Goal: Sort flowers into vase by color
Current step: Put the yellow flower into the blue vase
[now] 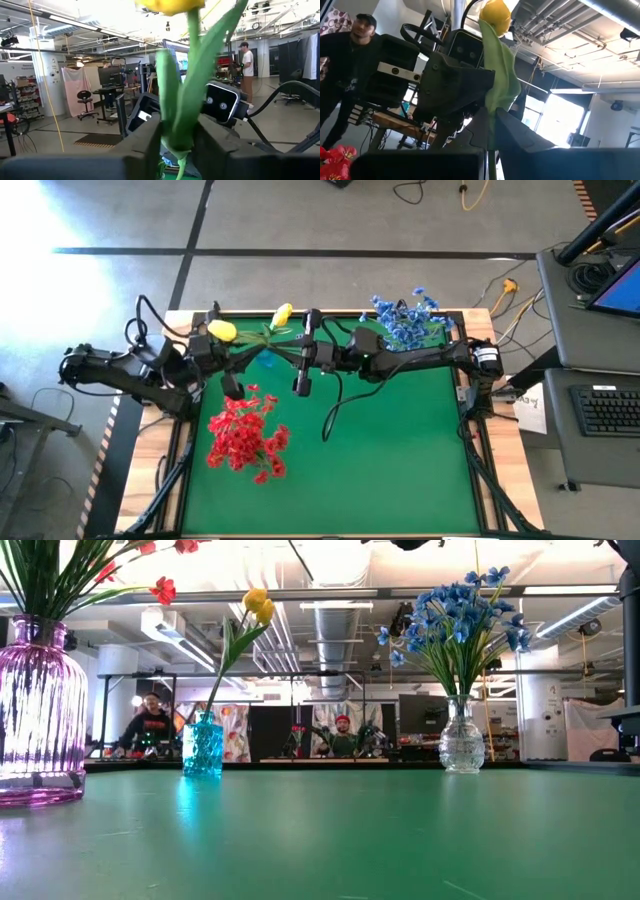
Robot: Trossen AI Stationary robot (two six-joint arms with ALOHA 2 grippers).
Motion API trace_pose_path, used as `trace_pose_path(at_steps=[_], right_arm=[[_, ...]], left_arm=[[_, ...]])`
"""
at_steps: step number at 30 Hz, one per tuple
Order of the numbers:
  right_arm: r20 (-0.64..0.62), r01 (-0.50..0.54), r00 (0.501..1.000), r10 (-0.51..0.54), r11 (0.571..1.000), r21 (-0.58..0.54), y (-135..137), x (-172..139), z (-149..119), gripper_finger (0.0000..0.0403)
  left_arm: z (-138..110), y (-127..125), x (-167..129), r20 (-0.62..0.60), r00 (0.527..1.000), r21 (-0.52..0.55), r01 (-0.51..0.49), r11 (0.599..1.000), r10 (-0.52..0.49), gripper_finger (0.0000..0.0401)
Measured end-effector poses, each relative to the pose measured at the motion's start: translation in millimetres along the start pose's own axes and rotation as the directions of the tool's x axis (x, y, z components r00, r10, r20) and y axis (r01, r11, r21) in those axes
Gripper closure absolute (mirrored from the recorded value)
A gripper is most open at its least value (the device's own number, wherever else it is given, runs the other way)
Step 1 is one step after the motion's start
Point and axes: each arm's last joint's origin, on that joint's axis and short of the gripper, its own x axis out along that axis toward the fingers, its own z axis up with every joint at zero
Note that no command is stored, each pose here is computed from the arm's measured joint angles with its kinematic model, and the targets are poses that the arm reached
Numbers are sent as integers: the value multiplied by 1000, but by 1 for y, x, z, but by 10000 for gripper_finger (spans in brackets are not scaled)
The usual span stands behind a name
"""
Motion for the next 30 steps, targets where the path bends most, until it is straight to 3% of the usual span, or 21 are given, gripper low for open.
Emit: trace_pose_path(at_steps=[4,8,14,18,24,28,30], right_arm=[[-2,1,1000,-1,1000,22,0,0,0,371],[-17,-4,1000,5,999,53,1,0,-1,327],[-48,34,998,-29,993,113,0,0,-3,245],[-145,101,986,-85,989,104,-1,-1,-3,206],[-214,97,974,-74,990,100,-3,-4,1,174],[-248,89,967,-57,989,121,-5,-6,6,162],[-260,85,964,-51,989,122,-6,-7,8,160]], left_arm=[[0,0,0,1,1000,14,2,1000,-2,361],[0,1,-1,2,1000,14,0,1000,0,394],[5,4,-5,15,1000,14,-15,1000,15,399],[7,11,-14,-13,996,99,-91,991,93,399],[18,31,-36,-24,951,165,-301,939,309,399],[15,43,-51,-117,845,266,-479,837,521,399],[10,47,-58,-160,800,296,-520,801,579,399]])
